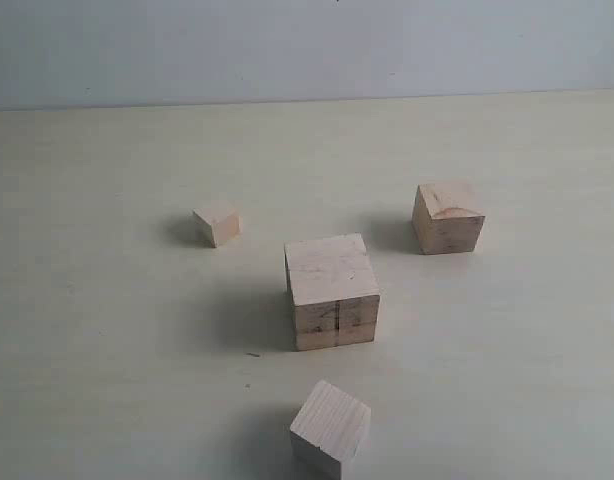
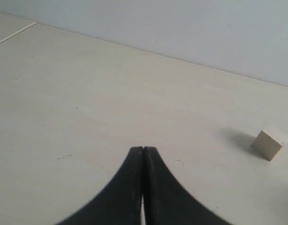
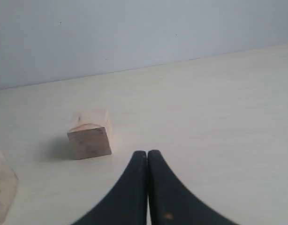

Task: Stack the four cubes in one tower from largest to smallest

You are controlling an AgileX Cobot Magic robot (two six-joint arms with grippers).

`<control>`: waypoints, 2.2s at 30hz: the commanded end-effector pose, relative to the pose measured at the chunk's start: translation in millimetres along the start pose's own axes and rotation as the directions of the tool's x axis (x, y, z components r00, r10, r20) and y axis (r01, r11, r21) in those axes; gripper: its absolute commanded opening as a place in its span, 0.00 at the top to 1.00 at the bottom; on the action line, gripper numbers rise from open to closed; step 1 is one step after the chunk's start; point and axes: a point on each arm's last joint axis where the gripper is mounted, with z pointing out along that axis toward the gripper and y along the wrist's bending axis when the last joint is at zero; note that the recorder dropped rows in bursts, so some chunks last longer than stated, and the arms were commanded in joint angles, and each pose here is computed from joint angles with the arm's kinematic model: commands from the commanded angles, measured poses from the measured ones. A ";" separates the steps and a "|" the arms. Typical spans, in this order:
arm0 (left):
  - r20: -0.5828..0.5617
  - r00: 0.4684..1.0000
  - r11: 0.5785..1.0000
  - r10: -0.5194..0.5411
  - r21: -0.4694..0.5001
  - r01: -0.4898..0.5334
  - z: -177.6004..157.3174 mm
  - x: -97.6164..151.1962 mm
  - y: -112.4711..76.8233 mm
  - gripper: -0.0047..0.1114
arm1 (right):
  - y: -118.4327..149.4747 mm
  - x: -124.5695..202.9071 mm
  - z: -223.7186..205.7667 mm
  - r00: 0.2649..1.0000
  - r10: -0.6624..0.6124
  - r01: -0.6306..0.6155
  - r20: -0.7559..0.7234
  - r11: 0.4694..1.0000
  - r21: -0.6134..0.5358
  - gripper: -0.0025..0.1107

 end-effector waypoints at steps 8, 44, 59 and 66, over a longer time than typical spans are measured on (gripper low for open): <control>0.013 1.000 1.000 0.006 0.011 -0.006 -0.7 -1.4 -0.8 0.96 | -7.3 -8.1 -1.0 0.882 -0.470 0.466 0.022 0.879 0.105 0.98; 0.013 1.000 1.000 0.010 0.011 -0.010 -0.7 -1.4 -0.7 0.96 | 11.2 -109.3 194.5 0.806 0.119 -0.092 -0.580 0.993 0.075 0.98; 0.013 1.000 1.000 0.010 0.011 -0.010 -0.7 -1.4 -0.7 0.96 | 158.8 -86.3 143.8 0.471 -0.548 -0.294 -0.691 0.642 -0.708 0.98; 0.013 1.000 1.000 0.010 0.011 -0.010 -0.7 -1.4 -0.7 0.96 | 192.7 -54.1 155.1 0.477 -0.588 -0.198 -0.653 0.652 -0.732 0.98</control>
